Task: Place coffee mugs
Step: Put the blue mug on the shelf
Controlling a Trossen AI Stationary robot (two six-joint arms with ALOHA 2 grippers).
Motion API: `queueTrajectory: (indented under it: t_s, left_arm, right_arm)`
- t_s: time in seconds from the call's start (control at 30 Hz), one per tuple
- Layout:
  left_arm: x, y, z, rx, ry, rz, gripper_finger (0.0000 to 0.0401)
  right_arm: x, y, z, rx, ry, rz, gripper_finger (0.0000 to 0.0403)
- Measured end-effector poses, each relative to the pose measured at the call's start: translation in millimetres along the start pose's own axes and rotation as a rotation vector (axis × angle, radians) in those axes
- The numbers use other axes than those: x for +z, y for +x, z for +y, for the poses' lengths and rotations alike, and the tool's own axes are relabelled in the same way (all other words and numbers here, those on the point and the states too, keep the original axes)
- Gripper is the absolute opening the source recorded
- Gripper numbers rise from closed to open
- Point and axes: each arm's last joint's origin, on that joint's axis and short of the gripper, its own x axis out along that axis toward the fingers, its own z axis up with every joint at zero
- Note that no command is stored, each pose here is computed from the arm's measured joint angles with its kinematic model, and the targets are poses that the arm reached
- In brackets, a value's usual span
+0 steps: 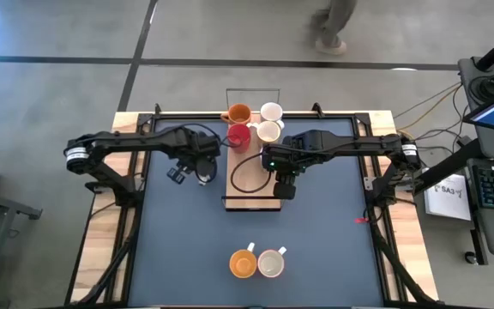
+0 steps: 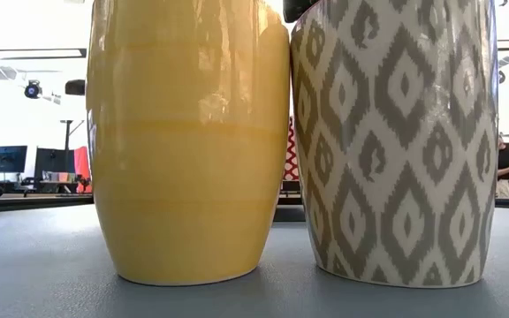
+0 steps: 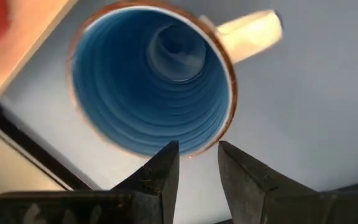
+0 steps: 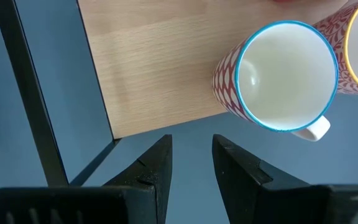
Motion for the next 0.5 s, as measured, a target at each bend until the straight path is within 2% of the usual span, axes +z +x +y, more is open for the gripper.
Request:
queueTrajectory:
  t_s: [0.23,0.37,0.5]
  left_arm:
    - [6,18,0,-0.05,0.197,0.036,0.0093]
    - [11,24,5,-0.042,0.122,0.009,0.0073]
    - [16,30,8,-0.085,-0.023,-0.011,0.0017]
  right_arm:
    - [0,0,0,0.0,0.002,0.0,0.0105]
    - [0,0,0,0.0,0.002,0.0,0.0105]
    - [0,0,0,0.0,0.002,0.0,0.0105]
